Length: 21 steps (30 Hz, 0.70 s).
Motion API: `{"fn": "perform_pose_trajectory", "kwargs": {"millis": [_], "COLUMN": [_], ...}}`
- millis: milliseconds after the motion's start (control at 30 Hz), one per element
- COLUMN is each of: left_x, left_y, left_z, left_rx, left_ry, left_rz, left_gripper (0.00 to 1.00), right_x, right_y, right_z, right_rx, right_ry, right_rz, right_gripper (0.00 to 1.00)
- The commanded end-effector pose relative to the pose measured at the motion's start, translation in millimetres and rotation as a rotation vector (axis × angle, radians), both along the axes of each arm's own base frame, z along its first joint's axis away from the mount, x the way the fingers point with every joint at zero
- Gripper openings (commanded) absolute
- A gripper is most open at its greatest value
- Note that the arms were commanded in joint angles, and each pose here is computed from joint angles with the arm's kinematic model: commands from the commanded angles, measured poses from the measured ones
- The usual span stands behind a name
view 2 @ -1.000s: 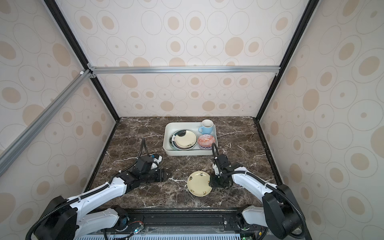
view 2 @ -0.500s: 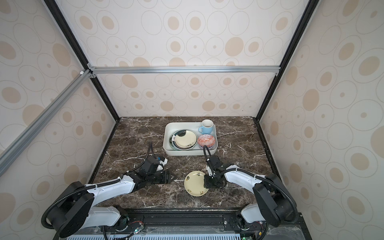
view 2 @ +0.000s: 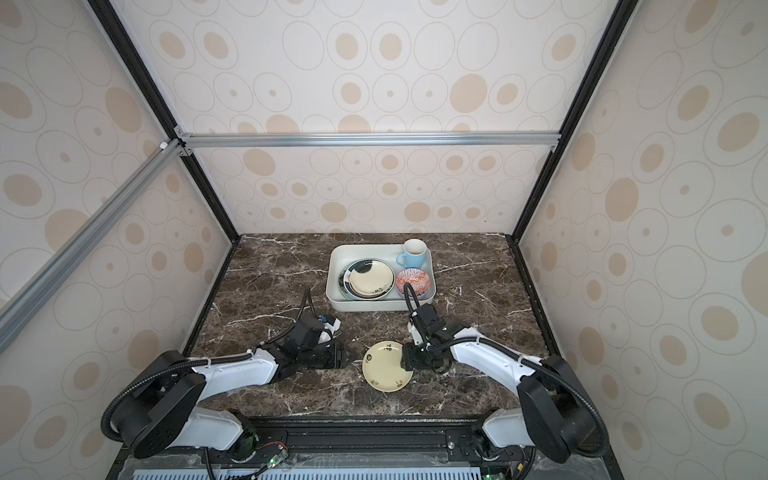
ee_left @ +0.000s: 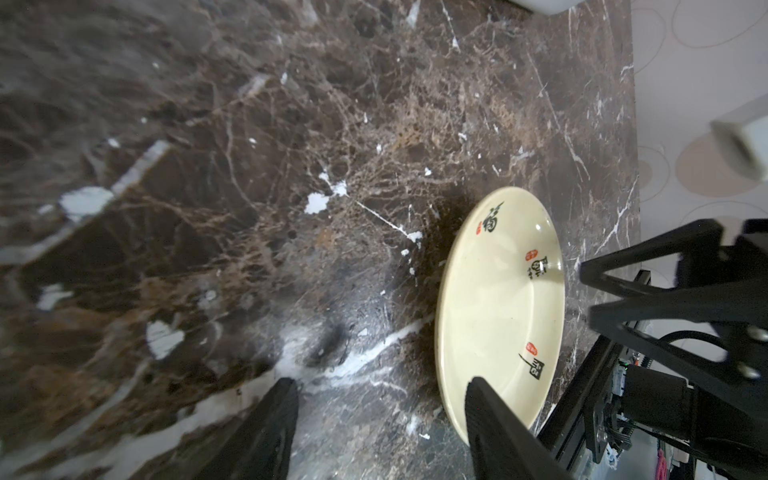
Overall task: Place the mixed dishes into the plastic bin
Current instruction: 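Tilt the last cream plate up with the right gripper toward the left gripper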
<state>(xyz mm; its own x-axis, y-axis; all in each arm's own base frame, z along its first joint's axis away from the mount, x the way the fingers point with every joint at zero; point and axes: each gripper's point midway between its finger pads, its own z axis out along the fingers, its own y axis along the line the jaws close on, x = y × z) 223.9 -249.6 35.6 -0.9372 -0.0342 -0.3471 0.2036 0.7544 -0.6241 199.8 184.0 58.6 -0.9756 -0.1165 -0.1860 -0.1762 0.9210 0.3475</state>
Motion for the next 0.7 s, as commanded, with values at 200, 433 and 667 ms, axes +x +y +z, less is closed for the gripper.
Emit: {"fn": "perform_pose_trajectory", "kwargs": {"millis": [200,433,667], "left_x": [0,-5,-10], "left_y": [-30,-41,-50], "left_z": [5,2,-3], "left_rx": [-0.038,-0.021,0.002], "left_ry": [-0.002,0.008,0.022], "left_rz": [-0.049,-0.080,-0.103], "left_gripper": [0.64,0.63,0.60], "right_x": [-7,-10,-11], "right_y": [-18,-21,-23], "right_z": [16,15,14], "right_rx": [-0.052,-0.058,-0.061], "right_ry": [-0.047,-0.054,-0.062], "right_rz": [-0.010,-0.011,-0.010], "right_gripper": [0.58,0.58,0.58]}}
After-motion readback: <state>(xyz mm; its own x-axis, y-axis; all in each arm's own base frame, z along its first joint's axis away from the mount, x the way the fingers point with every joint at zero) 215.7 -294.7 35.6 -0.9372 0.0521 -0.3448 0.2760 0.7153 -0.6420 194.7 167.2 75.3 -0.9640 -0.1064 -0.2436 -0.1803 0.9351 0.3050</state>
